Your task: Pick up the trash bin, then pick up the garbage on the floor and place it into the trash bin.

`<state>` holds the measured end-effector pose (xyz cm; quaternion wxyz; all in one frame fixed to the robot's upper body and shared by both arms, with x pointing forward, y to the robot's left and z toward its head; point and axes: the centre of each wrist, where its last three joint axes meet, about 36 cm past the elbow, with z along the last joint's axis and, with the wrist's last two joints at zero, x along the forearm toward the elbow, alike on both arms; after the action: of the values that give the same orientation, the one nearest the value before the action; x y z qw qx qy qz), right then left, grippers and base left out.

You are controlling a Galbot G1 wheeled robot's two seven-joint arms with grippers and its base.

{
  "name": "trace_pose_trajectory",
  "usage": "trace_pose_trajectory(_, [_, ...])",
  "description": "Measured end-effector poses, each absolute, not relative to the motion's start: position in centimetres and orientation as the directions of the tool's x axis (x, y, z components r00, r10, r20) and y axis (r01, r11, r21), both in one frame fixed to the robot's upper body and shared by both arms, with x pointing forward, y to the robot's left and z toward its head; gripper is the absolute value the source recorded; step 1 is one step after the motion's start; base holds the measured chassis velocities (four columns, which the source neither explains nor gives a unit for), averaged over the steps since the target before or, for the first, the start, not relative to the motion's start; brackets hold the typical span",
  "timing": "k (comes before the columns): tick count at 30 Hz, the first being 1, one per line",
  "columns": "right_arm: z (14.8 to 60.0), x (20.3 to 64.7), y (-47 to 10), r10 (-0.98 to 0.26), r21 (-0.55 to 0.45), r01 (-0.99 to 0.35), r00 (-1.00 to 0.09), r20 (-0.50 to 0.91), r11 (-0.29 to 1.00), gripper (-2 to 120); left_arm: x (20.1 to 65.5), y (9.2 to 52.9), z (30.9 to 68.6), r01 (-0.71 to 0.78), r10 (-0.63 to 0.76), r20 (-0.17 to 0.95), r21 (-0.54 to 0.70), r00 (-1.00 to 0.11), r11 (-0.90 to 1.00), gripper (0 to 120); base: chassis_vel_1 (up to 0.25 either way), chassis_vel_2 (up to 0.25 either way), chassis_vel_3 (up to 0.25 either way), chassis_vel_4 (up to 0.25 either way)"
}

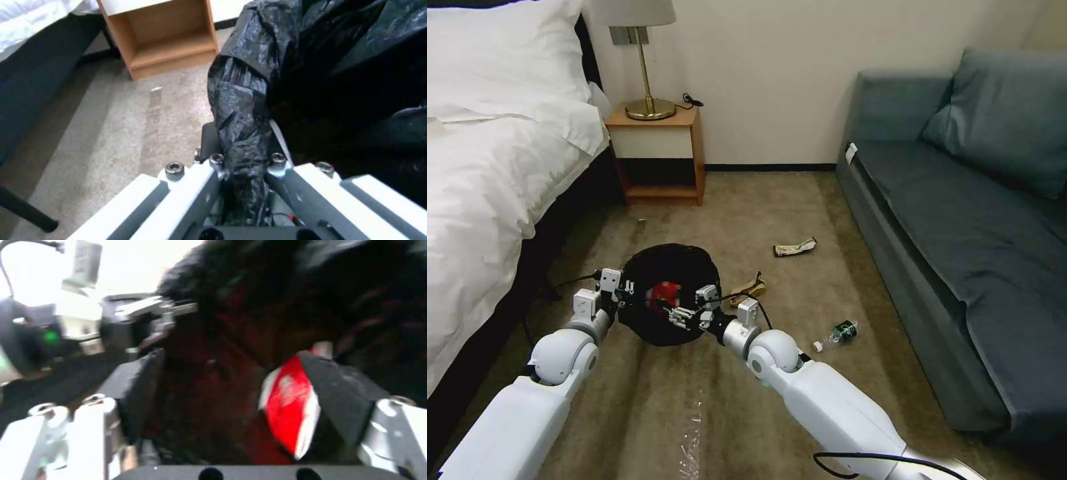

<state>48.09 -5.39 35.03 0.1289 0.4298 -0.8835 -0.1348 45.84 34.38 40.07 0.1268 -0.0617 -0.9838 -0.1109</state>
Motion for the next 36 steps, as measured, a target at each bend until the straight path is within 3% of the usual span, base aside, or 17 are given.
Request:
trace_pose_trajectory(1, [34.9, 48.7, -7.1, -0.768, 0.339, -0.701, -0.630, 0.116, 0.627, 90, 45.9, 34.4, 40.0, 0.147, 0.091, 0.262, 0.203, -0.961, 0.968, 1, 0.000, 0.000, 0.000, 0.000])
trace_pose_trajectory(4, [34.7, 49.3, -9.1, -0.739, 0.326, -0.675, -0.662, 0.127, 0.662, 98, 45.9, 34.3, 40.0, 0.147, 0.091, 0.261, 0.202, -0.961, 0.968, 1, 0.000, 0.000, 0.000, 0.000])
trace_pose_trajectory(8, [34.4, 51.2, -13.4, -0.664, 0.295, -0.608, -0.735, 0.142, 0.737, 100, 45.9, 34.2, 40.0, 0.145, 0.091, 0.257, 0.201, -0.962, 0.969, 1, 0.000, 0.000, 0.000, 0.000])
trace_pose_trajectory(26, [32.2, 53.3, -19.3, -0.509, 0.270, -0.457, -0.843, 0.171, 0.847, 100, 45.4, 35.4, 40.9, 0.130, 0.075, 0.241, 0.218, -0.968, 0.967, 1, 0.000, 0.000, 0.000, 0.000])
trace_pose_trajectory(36, [29.0, 56.6, -23.8, -0.330, 0.238, -0.273, -0.910, 0.249, 0.932, 100, 45.4, 35.5, 40.9, 0.131, 0.080, 0.230, 0.217, -0.970, 0.967, 1, 0.000, 0.000, 0.000, 0.000])
